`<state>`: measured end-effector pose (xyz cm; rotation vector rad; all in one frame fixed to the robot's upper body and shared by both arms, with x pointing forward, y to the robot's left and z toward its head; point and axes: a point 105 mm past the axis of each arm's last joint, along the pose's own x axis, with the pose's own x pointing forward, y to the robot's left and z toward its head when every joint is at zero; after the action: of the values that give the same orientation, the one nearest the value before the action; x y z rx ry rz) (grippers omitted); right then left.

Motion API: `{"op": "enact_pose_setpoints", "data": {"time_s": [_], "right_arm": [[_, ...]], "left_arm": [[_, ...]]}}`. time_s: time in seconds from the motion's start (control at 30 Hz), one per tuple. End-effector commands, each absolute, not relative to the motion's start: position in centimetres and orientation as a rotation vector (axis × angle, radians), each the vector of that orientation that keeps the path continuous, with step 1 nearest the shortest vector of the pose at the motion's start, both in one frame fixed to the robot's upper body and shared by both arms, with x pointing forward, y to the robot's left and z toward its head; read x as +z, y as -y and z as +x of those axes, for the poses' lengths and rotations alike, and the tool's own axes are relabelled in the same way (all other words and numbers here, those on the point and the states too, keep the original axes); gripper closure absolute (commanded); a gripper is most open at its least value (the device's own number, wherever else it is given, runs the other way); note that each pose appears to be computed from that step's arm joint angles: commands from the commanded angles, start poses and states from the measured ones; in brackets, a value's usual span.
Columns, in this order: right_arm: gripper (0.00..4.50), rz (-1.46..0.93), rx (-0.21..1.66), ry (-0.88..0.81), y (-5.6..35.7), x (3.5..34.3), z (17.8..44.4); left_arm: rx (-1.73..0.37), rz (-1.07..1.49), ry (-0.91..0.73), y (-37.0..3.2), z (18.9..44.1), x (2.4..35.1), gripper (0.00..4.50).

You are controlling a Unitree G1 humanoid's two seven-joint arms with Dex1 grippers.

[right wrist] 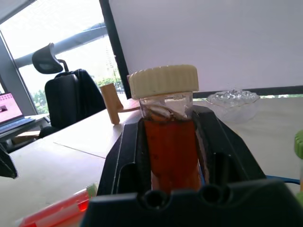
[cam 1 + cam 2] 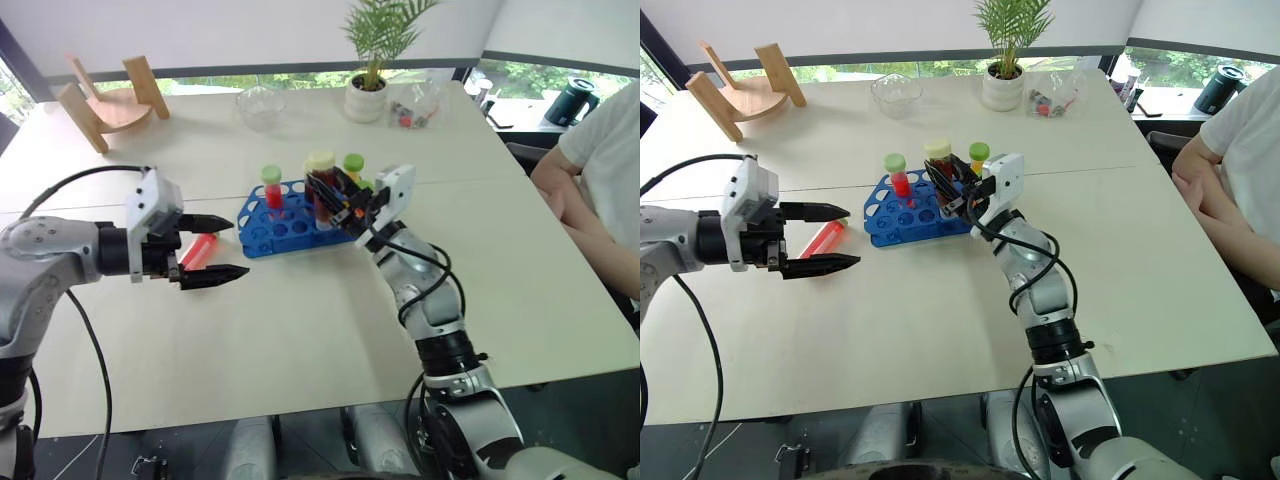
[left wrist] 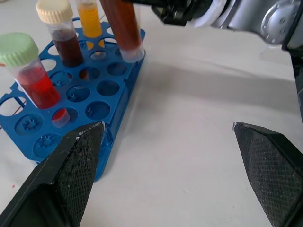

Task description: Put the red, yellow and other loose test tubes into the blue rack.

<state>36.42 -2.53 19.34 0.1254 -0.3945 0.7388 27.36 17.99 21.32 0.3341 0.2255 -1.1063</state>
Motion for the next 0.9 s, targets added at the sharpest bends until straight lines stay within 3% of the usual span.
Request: {"op": "enact_pose_setpoints", "data": {"time_s": [0.03, 0.53, 0.9], "right_arm": [[3.63, 0.125, 0.726, 0.5, 1.8, 21.0, 36.6], [3.63, 0.119, 0.641, 0.481, 2.5, 18.7, 38.6], [3.63, 0.113, 0.655, 0.473, 2.1, 18.0, 38.0]], "left_arm": [[-1.094, 0.372, -0.191, -18.1, 26.9, 22.7, 0.0], [-1.086, 0.388, -0.184, -18.0, 26.8, 23.2, 0.0], [-1.097, 0.39, -0.179, -17.8, 27.0, 23.2, 0.0]]}}
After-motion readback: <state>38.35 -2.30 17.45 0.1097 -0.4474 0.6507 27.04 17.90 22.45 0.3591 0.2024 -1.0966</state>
